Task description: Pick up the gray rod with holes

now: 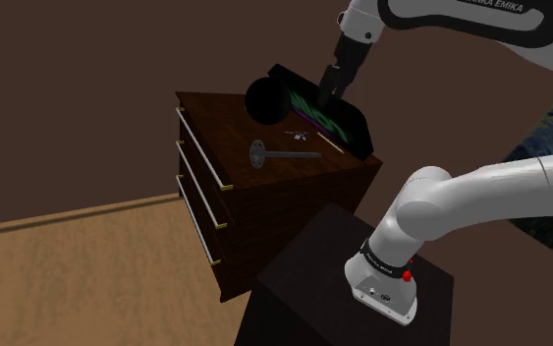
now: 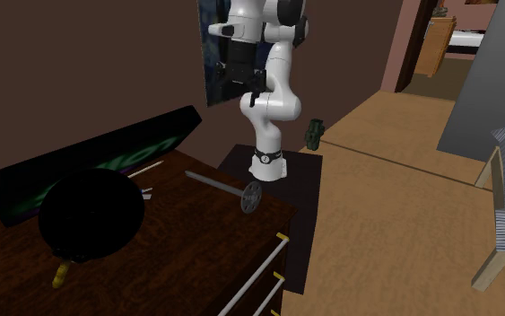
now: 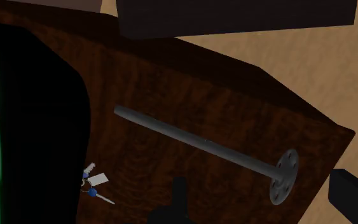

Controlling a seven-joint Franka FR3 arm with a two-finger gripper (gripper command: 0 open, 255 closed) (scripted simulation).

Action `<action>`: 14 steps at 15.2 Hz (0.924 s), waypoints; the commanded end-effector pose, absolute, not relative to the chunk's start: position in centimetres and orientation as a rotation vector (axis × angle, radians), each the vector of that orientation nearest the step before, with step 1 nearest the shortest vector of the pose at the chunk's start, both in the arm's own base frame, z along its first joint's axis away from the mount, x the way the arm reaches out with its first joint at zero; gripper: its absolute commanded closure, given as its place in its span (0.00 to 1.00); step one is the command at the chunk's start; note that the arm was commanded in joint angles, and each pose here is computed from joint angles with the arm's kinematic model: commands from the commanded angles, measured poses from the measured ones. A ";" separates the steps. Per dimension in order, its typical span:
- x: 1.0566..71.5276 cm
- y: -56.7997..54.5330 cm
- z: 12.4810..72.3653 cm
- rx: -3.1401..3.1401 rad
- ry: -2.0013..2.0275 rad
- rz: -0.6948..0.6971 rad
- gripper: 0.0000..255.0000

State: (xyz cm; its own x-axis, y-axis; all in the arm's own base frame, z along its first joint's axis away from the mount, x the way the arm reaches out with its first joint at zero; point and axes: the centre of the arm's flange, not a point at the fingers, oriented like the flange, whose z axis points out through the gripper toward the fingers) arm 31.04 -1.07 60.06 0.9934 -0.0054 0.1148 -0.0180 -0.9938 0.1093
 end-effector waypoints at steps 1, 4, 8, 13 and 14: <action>31.0 -1.1 60.1 3.026 -0.018 0.174 0.00; 31.8 -3.4 56.6 3.037 0.312 0.184 0.00; 33.6 -6.0 52.0 2.997 0.754 0.194 0.00; 36.6 -8.3 46.2 2.857 1.299 0.202 0.00; 37.3 -8.6 45.0 2.817 1.406 0.203 0.00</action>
